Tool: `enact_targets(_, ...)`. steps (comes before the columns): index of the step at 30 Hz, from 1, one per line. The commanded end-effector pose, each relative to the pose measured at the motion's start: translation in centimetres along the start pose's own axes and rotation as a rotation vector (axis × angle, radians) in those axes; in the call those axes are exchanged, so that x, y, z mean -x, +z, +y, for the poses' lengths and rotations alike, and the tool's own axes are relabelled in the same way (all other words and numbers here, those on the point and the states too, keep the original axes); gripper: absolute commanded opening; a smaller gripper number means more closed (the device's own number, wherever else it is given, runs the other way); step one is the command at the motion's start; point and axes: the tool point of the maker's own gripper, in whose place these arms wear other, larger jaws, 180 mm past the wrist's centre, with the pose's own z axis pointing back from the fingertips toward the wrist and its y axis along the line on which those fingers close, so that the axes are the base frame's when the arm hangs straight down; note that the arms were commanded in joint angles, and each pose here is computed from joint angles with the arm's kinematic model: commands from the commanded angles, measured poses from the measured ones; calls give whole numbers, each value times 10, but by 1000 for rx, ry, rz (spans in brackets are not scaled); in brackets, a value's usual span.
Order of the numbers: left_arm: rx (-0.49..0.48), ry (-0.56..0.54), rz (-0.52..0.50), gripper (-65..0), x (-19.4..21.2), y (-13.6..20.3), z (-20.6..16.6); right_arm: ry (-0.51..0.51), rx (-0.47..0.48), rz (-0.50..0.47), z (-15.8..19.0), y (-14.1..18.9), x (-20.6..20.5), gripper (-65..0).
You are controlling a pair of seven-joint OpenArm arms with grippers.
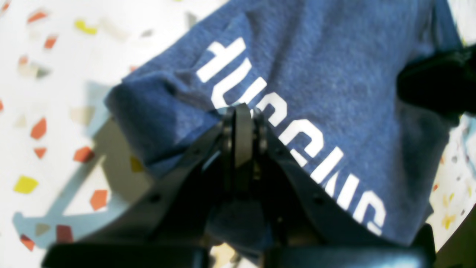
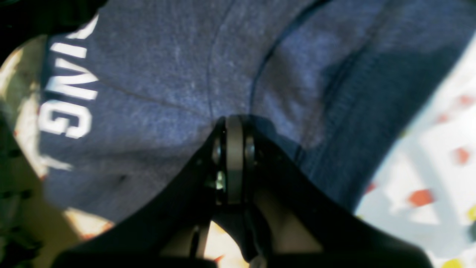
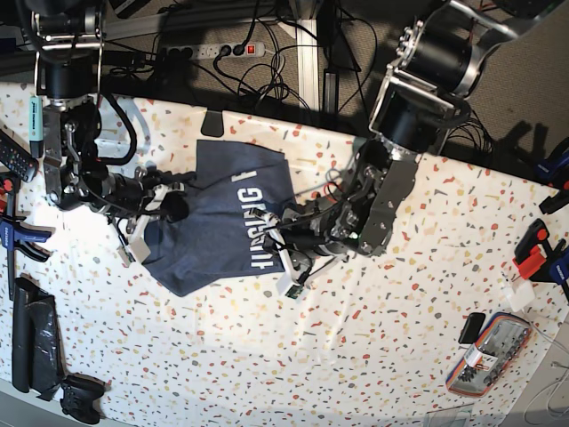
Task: Fold the T-shirt properly
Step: 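Grasp the shirt with the left gripper and spread it toward the right gripper, then hold the shirt with both grippers and fold its side inward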
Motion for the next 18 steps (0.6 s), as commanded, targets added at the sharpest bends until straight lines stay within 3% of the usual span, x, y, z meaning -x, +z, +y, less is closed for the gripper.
enact_targets(1,-6,-14,42,-650,4,0,-1,53,72,-3,-18,8,-12,-650)
enact_targets(9,180,74,113,-650,59,-5,-51,197,203,-123,-44,17,-76,-650)
enact_targets(18,224,123,154,-650,92,-7,-73,178,201,-178,-43,-17,-118,-650)
